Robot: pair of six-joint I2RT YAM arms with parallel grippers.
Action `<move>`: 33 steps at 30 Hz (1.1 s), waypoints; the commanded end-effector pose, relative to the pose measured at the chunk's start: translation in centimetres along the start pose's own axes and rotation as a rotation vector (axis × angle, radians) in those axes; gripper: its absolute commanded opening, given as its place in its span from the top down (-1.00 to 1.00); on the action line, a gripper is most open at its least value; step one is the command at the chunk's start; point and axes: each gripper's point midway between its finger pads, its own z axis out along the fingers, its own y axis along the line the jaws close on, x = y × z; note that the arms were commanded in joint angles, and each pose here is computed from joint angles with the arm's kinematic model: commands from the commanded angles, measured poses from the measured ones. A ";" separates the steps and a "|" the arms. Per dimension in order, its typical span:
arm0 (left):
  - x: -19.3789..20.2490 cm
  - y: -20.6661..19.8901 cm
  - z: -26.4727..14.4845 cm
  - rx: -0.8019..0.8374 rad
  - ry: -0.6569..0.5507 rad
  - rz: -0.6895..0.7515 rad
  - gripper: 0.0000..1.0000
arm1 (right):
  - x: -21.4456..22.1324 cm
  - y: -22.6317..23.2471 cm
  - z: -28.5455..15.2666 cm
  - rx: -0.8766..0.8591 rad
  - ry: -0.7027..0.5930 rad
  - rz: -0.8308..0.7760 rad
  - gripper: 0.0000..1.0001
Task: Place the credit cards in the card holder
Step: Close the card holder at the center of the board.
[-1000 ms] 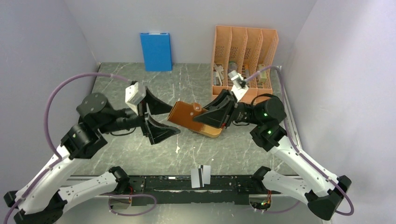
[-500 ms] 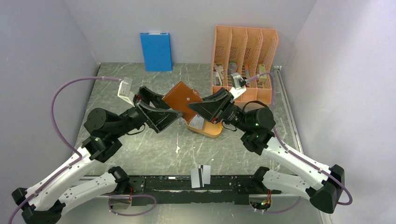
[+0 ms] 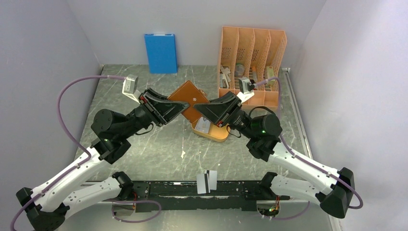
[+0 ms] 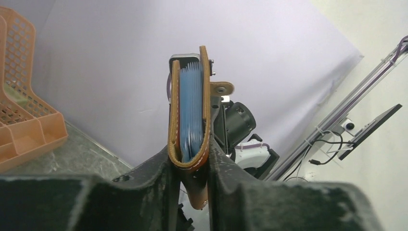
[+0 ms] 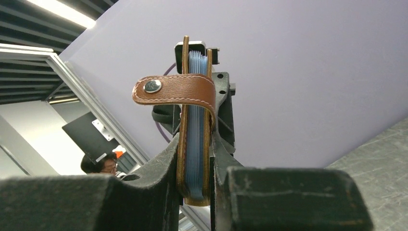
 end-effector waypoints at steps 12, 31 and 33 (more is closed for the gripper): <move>-0.6 3.4 -0.9 -0.258 0.038 0.069 0.90 | -0.4 -0.4 -1.1 0.153 0.105 -0.184 -0.10; 0.5 4.0 -6.9 -0.514 0.282 0.154 0.90 | -0.3 -2.6 -2.8 0.371 0.370 -0.421 0.02; 0.8 4.0 -6.9 -0.506 0.290 0.149 0.90 | 0.2 -2.7 -2.3 0.348 0.368 -0.396 0.02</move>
